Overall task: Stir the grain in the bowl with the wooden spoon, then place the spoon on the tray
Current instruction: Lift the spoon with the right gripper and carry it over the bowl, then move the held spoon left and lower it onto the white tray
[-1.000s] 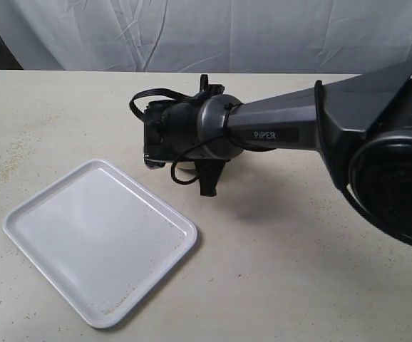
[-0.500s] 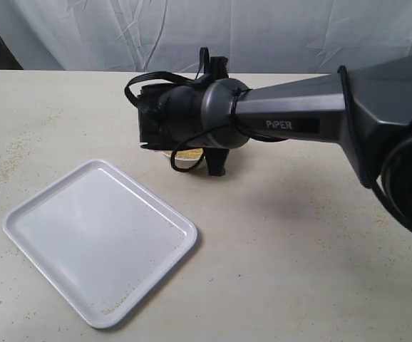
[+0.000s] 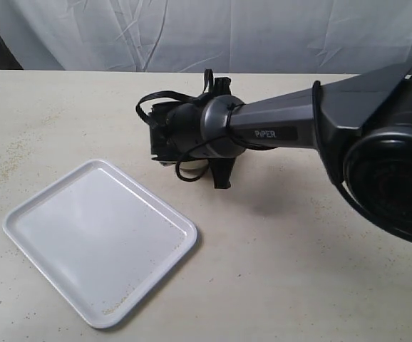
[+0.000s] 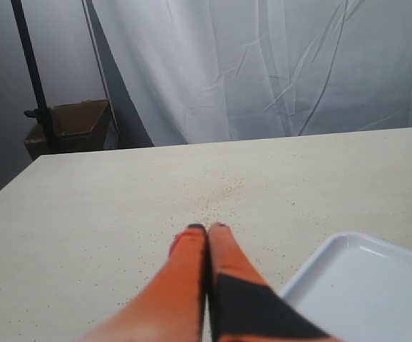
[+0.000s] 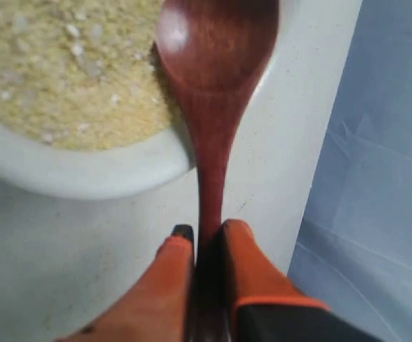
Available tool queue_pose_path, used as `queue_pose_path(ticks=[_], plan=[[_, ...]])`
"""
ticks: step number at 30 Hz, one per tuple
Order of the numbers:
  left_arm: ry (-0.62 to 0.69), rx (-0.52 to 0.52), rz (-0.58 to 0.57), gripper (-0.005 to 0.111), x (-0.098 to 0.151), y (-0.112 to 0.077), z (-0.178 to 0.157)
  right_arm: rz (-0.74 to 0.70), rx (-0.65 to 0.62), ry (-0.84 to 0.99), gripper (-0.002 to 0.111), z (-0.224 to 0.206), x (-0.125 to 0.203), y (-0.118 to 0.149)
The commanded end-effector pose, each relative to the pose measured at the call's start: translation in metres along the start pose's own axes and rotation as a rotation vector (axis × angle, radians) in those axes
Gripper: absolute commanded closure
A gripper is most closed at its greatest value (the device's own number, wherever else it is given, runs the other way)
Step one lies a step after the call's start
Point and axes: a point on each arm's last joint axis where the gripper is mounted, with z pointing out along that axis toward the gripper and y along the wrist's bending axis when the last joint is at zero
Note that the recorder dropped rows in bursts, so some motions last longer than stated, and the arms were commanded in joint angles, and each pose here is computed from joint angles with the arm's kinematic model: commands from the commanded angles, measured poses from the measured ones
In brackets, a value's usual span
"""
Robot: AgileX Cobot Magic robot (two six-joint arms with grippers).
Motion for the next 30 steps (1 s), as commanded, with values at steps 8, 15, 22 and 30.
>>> queue_pose_path(ticks=[8, 15, 22, 30], plan=[[-0.008, 0.002, 0.003, 0.106, 0.000, 0.000, 0.000, 0.034, 0.040, 0.000, 0.108, -0.029, 0.007, -0.016], [-0.008, 0.002, 0.003, 0.106, 0.000, 0.000, 0.000, 0.037, 0.098, 0.014, 0.108, -0.030, 0.010, -0.022], [-0.005, 0.002, 0.003, 0.106, 0.001, 0.000, 0.000, 0.460, -0.017, -0.173, 0.108, -0.064, 0.039, -0.064], [-0.005, 0.002, 0.003, 0.106, 0.001, 0.000, 0.000, 0.836, -0.398, -0.462, 0.108, -0.092, 0.093, -0.106]])
